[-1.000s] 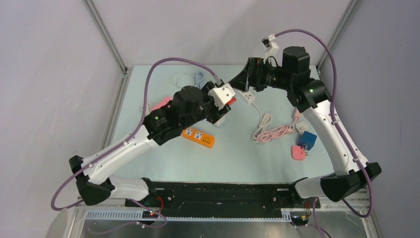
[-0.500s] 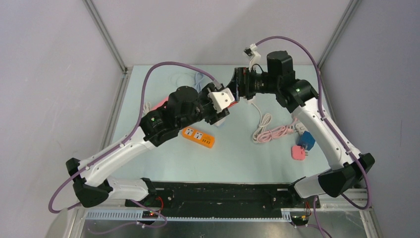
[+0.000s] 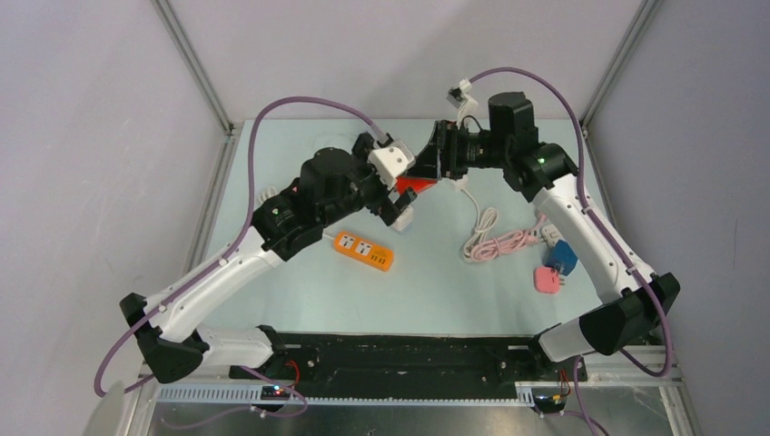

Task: Insert the plug
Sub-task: Pick up the plug from the center of the board, then adjust the socket at the center of the board.

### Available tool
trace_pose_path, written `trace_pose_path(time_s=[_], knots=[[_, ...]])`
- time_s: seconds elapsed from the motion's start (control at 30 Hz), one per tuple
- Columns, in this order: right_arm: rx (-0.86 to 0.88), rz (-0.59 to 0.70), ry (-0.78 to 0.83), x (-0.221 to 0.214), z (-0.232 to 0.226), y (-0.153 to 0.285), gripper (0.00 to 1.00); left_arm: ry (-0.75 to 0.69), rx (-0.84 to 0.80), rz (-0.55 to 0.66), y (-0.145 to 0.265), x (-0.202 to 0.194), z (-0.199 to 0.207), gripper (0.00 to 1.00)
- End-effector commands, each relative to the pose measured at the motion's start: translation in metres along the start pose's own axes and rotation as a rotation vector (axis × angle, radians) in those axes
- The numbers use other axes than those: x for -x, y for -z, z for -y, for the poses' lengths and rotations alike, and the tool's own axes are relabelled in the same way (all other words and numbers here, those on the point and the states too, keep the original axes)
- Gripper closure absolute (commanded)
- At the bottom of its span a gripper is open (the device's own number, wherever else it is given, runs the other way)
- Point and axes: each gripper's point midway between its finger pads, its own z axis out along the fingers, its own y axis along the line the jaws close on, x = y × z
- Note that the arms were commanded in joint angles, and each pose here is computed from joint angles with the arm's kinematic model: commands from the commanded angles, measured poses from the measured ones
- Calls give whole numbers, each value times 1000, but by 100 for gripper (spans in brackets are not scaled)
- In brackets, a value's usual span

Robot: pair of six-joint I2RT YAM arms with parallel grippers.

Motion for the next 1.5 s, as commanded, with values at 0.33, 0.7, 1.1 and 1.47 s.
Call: trace_pose_path(time_s=[0.33, 0.7, 1.1, 1.47], knots=[[482, 95, 245, 63, -50, 65, 100, 688, 203, 42, 7, -23, -88, 0], [676, -62, 474, 36, -71, 79, 100, 1195, 213, -267, -72, -150, -99, 0], [621, -2, 391, 49, -45, 83, 100, 1350, 463, -510, -152, -274, -102, 3], [263, 153, 237, 81, 13, 69, 100, 1356, 536, -635, -180, -321, -89, 14]])
